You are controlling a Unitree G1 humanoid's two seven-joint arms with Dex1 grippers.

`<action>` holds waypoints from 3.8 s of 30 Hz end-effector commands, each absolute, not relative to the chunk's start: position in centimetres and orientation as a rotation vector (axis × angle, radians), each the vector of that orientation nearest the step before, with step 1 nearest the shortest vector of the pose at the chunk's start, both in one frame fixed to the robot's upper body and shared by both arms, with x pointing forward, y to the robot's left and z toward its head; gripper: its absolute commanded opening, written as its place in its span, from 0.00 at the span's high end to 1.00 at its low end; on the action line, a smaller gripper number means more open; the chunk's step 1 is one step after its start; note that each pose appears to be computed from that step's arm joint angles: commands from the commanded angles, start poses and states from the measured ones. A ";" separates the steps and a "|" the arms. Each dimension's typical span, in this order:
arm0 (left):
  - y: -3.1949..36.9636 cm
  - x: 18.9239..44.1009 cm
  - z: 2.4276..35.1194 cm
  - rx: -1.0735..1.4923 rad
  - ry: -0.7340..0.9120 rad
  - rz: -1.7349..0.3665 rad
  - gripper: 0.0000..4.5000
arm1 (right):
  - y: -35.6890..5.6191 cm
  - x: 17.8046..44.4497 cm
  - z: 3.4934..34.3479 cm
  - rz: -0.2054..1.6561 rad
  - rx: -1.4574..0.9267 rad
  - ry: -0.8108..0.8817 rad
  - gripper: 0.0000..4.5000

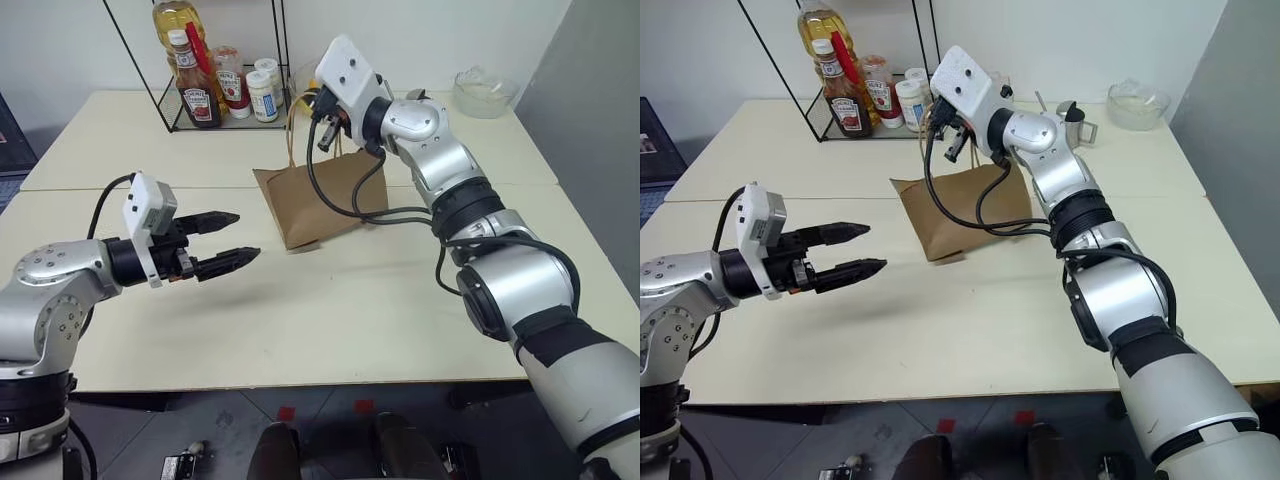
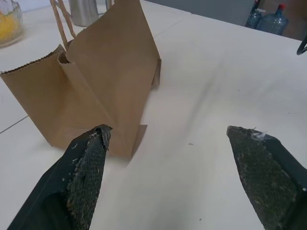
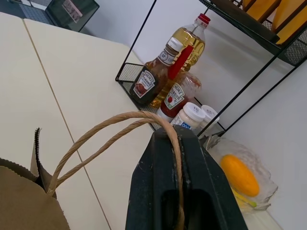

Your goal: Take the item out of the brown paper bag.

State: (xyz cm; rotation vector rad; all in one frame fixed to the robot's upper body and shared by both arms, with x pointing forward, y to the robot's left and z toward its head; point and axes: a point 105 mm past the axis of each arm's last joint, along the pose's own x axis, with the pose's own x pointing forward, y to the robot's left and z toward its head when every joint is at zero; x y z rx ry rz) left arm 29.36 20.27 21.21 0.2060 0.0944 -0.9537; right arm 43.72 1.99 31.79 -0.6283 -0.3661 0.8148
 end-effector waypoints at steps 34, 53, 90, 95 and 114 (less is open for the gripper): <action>19.6 30.3 22.9 0.267 0.056 -0.966 0.08 | 2.9 43.3 35.6 0.741 -0.560 -0.431 0.99; 19.7 30.4 22.7 0.274 0.053 -0.979 0.08 | 2.8 43.7 33.5 0.755 -0.611 -0.375 0.99; 18.4 31.3 22.8 0.293 0.046 -1.032 0.08 | 0.1 43.1 30.4 0.782 -0.612 -0.203 0.42; 18.1 31.4 23.0 0.287 0.039 -1.034 0.08 | -1.6 41.4 30.4 0.820 -0.600 -0.193 0.11; 19.8 40.2 29.8 0.474 -0.187 -0.685 0.61 | -10.7 27.7 26.7 0.925 -0.432 -0.040 0.11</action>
